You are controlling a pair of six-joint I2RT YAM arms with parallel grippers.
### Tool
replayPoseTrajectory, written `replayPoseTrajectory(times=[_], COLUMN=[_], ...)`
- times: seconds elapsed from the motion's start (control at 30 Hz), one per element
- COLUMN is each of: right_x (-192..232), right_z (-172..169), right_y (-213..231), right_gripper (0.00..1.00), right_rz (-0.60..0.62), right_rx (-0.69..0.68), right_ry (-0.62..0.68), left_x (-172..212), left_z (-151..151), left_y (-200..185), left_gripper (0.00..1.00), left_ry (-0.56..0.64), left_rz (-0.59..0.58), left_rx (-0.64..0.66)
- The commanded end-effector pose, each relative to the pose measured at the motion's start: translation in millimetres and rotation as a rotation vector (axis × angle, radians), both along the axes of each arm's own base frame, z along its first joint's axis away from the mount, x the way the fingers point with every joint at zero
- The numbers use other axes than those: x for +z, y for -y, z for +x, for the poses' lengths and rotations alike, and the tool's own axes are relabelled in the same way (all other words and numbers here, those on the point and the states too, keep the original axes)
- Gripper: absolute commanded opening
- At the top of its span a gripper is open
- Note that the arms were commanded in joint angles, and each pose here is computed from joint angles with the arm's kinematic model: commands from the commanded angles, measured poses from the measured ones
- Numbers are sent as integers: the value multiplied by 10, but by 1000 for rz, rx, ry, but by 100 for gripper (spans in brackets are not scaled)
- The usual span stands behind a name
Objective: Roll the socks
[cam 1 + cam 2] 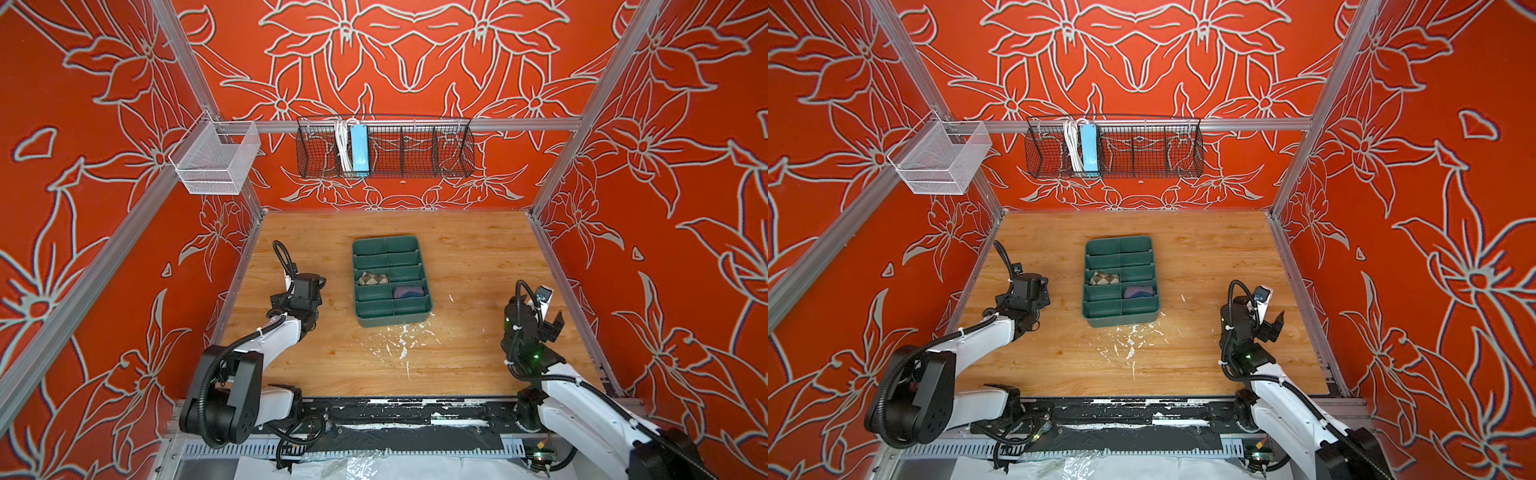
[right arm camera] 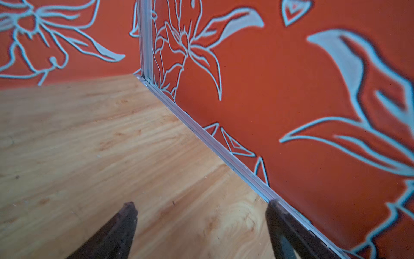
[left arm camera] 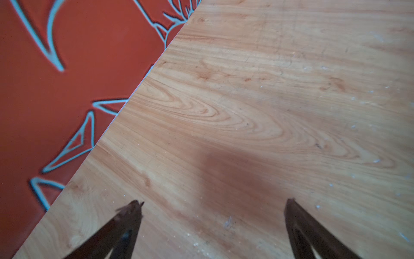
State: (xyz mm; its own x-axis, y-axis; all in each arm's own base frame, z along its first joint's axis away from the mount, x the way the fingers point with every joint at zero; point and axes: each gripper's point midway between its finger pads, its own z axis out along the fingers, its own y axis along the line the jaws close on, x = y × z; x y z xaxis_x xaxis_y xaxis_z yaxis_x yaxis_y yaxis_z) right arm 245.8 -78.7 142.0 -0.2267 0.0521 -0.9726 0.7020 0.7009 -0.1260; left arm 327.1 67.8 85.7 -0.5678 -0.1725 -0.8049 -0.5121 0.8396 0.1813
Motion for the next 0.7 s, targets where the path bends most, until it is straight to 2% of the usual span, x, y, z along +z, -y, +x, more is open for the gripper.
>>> replayPoseTrajectory(times=[0.0, 0.1, 0.2, 0.33, 0.43, 0.47, 0.53, 0.57, 0.63, 0.67], right_x=[39, 20, 4, -57, -205, -201, -272, -301, -345, -449], right_z=[37, 193, 443, 841, 1087, 1134, 1134, 1142, 1145, 1142], right_y=[78, 73, -24, -376, -699, -737, -762, -849, -876, -955], right_gripper=[92, 94, 95, 93, 92, 92, 96, 96, 98, 98], right_rz=[53, 52, 37, -27, -71, -75, -35, -22, 20, 56], right_rx=[-45, -27, 43, 297, 500, 520, 562, 641, 704, 798], right_ry=[118, 84, 55, -18, -67, -74, -133, -126, -112, -124], left_x=[199, 246, 136, 105, 14, 7, -1, 8, -9, -10], left_z=[192, 320, 400, 372, 346, 352, 360, 371, 369, 377], left_y=[10, 224, 522, 531, 709, 714, 706, 705, 690, 671], left_gripper=[97, 97, 97, 97, 97, 97, 97, 98, 97, 97], left_ry=[127, 196, 202, 187, 211, 197, 179, 188, 180, 180], left_rz=[-1, -19, -43, -76, -124, -135, -165, -177, -210, -217], left_rx=[-30, -197, -397, -416, -555, -562, -570, -577, -581, -573])
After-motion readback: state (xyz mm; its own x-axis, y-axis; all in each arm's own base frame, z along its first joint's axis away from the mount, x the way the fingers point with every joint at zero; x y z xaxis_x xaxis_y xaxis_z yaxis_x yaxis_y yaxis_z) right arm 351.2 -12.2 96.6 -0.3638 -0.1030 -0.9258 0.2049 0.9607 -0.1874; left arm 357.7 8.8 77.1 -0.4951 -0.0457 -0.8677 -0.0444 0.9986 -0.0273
